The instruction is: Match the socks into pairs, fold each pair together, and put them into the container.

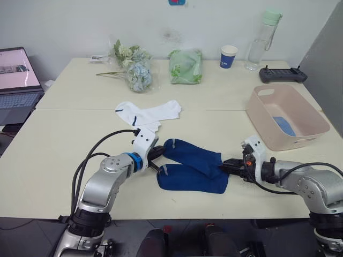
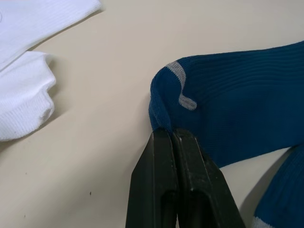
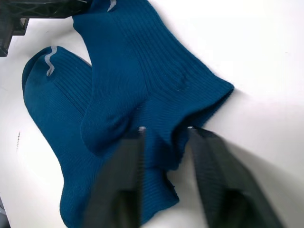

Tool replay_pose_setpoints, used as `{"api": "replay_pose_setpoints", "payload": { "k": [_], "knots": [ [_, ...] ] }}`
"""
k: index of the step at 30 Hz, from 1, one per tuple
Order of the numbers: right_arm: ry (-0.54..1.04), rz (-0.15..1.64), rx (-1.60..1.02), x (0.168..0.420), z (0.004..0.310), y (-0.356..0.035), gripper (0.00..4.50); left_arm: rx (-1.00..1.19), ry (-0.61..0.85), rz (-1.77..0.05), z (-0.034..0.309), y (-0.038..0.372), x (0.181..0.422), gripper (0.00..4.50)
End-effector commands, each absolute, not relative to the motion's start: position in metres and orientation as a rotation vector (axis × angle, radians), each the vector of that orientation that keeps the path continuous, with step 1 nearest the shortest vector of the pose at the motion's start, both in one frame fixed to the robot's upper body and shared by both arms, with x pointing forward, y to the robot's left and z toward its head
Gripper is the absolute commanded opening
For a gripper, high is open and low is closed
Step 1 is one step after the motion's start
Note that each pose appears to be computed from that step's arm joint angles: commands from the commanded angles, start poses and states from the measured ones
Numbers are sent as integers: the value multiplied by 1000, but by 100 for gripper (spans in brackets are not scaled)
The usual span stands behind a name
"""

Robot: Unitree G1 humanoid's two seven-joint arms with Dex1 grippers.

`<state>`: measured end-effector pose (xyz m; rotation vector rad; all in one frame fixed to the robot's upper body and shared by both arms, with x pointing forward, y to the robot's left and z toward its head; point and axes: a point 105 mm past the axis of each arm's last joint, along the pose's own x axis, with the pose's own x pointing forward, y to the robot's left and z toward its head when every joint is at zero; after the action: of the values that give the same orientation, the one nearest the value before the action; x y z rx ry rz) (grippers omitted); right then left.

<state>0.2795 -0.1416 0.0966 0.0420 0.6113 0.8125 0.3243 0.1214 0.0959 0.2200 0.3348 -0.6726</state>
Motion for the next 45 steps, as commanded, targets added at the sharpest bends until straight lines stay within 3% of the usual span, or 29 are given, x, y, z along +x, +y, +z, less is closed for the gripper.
{"api": "replay_pose_setpoints", "payload": {
  "k": [1, 2, 7, 14, 22, 25, 26, 33, 35, 41, 45],
  "knots": [
    [557, 823, 27, 283, 107, -138, 23, 237, 291, -688, 107, 119, 326, 0],
    [553, 820, 28, 285, 108, -138, 5, 235, 291, -688, 107, 119, 325, 0],
    [515, 793, 18, 299, 116, -144, 5, 213, 287, -684, 108, 120, 323, 0],
    [462, 708, -79, 342, 126, -164, 5, 82, 220, -627, 113, 112, 330, 0],
    [473, 742, -150, 351, 119, -170, 5, 37, 156, -527, 112, 109, 339, 0],
    [449, 742, -180, 352, 120, -172, 73, 31, 161, -490, 106, 112, 339, 0],
    [435, 741, -184, 352, 121, -172, 104, 26, 170, -492, 103, 113, 338, 20],
    [230, 810, -358, 349, 154, -165, 353, 94, 127, -465, 112, 140, 342, 228],
    [197, 904, -410, 335, 157, -155, 354, 161, 50, -570, 130, 142, 337, 290],
    [219, 1072, -565, 305, 130, -131, 354, 623, -40, -955, 134, 134, 317, 290],
    [224, 1069, -610, 306, 113, -124, 354, 778, -41, -1084, 120, 127, 318, 290]
  ]
}}
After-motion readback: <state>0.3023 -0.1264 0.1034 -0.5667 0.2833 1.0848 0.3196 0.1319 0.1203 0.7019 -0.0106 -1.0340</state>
